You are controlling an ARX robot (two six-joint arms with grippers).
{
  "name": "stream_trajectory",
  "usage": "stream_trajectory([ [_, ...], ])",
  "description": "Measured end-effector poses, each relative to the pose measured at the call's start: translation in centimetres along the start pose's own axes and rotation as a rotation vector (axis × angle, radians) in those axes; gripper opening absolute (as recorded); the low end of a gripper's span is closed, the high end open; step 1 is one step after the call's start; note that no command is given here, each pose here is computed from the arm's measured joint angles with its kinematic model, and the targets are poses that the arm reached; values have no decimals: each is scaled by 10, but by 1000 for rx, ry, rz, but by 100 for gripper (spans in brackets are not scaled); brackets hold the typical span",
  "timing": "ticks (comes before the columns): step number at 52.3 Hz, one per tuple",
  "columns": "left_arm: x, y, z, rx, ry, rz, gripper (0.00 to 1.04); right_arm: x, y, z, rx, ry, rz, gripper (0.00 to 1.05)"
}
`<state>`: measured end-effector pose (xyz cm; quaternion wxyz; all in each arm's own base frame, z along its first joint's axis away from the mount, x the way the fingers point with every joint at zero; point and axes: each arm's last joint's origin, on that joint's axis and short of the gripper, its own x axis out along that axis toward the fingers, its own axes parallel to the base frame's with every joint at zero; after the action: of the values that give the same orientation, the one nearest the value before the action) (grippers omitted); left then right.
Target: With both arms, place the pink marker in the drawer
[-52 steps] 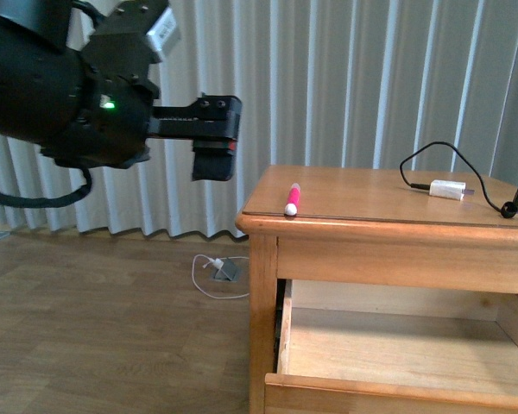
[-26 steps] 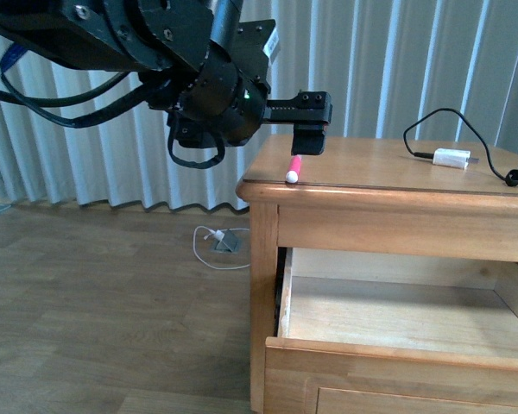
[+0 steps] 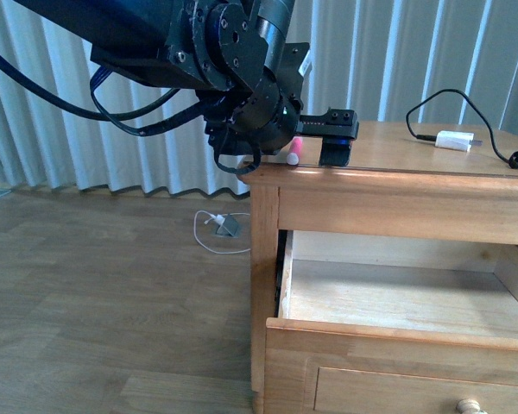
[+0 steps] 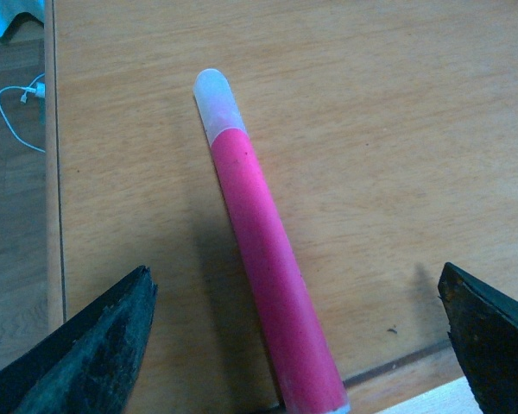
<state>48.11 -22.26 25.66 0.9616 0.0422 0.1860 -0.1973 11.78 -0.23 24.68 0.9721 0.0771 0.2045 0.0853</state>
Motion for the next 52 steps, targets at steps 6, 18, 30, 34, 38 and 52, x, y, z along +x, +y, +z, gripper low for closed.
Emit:
stream_trajectory([
  [6,4,-1,1,2,3,2,99,0,0,0,0,0,0,96],
  [18,7,-3,2,18,13,-2,99,0,0,0,0,0,0,96],
  [30,7,-4,0,49,30,-5,89,0,0,0,0,0,0,96],
  [34,7,-4,0,52,30,-5,79,0,0,0,0,0,0,96],
  [38,7,-4,0,56,34,-2,66,0,0,0,0,0,0,96],
  [52,8,-2,0,60,32,19,26,0,0,0,0,0,0,96],
])
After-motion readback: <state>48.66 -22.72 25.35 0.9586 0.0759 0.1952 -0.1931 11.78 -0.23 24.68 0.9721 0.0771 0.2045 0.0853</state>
